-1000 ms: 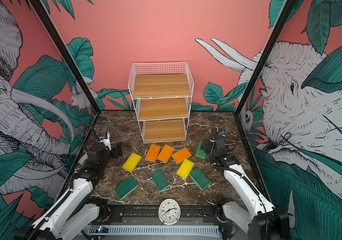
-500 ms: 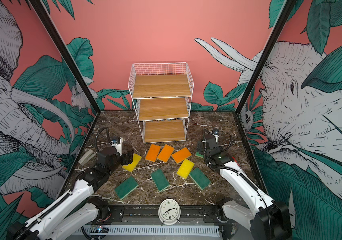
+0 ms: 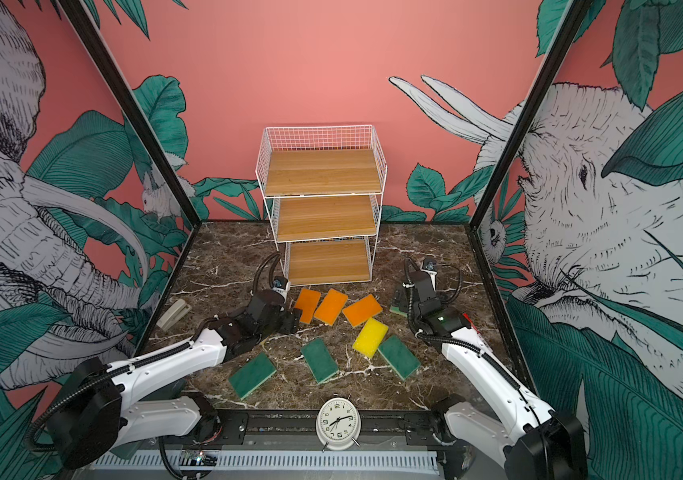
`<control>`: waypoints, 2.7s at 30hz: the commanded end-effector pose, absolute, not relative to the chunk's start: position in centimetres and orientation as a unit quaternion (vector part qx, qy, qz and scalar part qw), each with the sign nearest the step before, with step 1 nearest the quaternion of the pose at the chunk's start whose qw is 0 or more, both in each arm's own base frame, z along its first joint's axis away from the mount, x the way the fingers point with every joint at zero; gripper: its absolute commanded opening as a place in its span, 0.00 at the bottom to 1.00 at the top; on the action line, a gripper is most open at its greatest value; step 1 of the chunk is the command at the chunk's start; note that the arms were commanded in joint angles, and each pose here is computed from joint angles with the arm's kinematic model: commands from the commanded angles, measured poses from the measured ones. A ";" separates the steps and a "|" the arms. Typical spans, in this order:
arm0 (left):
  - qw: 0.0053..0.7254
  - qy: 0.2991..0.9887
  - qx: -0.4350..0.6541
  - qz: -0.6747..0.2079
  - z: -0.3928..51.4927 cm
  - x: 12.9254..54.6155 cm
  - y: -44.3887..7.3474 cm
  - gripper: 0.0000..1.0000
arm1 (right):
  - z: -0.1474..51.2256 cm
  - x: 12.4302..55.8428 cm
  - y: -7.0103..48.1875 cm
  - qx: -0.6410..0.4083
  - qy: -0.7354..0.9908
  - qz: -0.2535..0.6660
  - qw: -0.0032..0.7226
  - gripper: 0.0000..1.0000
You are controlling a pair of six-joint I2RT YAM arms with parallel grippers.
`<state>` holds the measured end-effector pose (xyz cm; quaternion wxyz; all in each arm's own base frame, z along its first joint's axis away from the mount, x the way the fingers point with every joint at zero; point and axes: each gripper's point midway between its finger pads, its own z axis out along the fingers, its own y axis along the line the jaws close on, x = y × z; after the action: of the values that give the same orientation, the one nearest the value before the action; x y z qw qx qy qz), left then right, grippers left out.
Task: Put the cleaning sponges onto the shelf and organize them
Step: 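Move the left gripper over the orange sponges while the right advances, then lower the left gripper onto the orange sponge nearest the shelf and grasp it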
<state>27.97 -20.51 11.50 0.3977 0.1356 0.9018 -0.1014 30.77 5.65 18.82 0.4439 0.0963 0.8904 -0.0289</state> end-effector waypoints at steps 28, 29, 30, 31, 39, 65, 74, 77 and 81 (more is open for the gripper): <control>0.378 0.906 0.183 -0.059 7.1 28.5 -24.2 0.90 | 19.1 30.0 6.0 0.065 0.889 -0.020 0.454 0.99; 0.376 0.907 0.182 -0.057 7.0 28.6 -24.2 0.90 | 19.0 30.1 6.0 0.065 0.889 -0.019 0.453 0.99; 0.372 0.908 0.182 -0.055 6.7 28.7 -24.2 0.90 | 19.0 30.1 6.1 0.065 0.890 -0.019 0.452 0.99; 0.369 0.910 0.180 -0.054 6.5 28.7 -24.1 0.90 | 19.0 30.1 6.1 0.064 0.890 -0.018 0.452 0.99; 0.358 0.918 0.165 -0.048 5.5 29.0 -23.6 0.91 | 18.7 29.9 6.0 0.064 0.891 -0.022 0.448 0.99; 0.319 0.934 0.140 -0.075 3.2 29.4 -23.2 0.96 | 18.0 29.5 5.4 0.063 0.893 -0.037 0.444 0.99; 0.304 0.942 0.143 -0.030 2.7 29.8 -22.3 0.91 | 17.5 29.3 5.3 0.063 0.896 -0.041 0.438 0.99; 0.301 0.941 0.150 -0.023 2.6 29.8 -22.2 0.88 | 17.5 29.2 5.2 0.062 0.896 -0.042 0.437 0.99; 0.294 0.943 0.154 -0.021 2.3 29.7 -22.2 0.81 | 17.2 29.2 5.4 0.055 0.899 -0.040 0.433 0.99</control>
<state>29.74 -22.56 2.33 0.3021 0.1532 0.9402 -0.0353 29.36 5.46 17.13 0.4294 0.0619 0.9003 -0.0358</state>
